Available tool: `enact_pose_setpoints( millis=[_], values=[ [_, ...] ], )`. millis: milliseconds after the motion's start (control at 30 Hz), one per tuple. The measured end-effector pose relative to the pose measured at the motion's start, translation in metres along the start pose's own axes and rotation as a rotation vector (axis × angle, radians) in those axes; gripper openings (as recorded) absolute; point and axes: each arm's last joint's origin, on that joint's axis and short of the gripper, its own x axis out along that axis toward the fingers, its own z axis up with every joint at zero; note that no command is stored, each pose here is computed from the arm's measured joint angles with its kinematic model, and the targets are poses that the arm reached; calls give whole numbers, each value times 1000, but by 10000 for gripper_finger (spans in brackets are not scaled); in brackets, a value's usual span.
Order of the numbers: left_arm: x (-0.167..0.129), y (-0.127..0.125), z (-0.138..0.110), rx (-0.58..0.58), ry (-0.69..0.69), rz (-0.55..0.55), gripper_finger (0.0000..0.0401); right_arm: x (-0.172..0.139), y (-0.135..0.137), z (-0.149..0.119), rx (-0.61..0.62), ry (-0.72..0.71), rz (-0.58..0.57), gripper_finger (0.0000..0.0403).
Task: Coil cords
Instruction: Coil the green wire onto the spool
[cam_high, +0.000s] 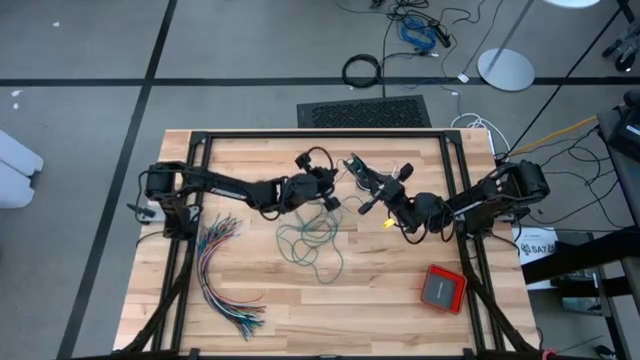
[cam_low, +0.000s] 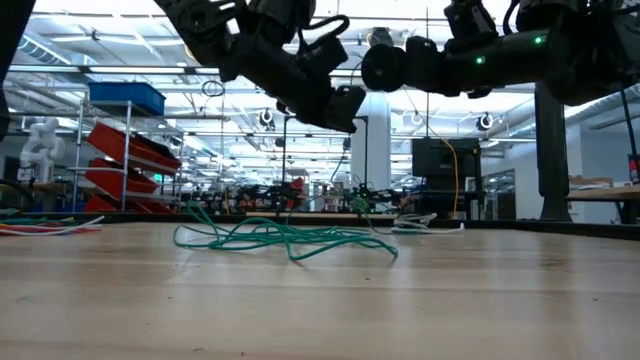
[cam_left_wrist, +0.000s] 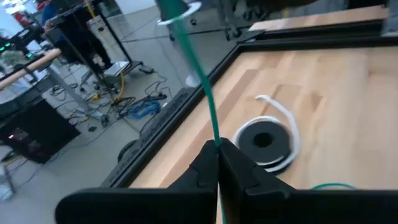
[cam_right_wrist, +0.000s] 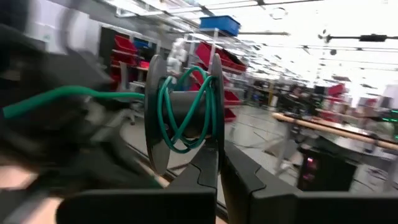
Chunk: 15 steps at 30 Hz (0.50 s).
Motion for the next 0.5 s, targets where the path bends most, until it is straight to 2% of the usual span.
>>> enact_pose_setpoints(
  millis=[67,267,500],
  values=[
    [4,6,-2,-6,12,0,1,0,1,0,13,-13,34,0],
    [12,12,-8,-125,26,-121,1,0,2,1,27,-21,56,0],
    [14,10,0,-173,-68,-165,0,3,-1,0,81,-22,47,0]
  ],
)
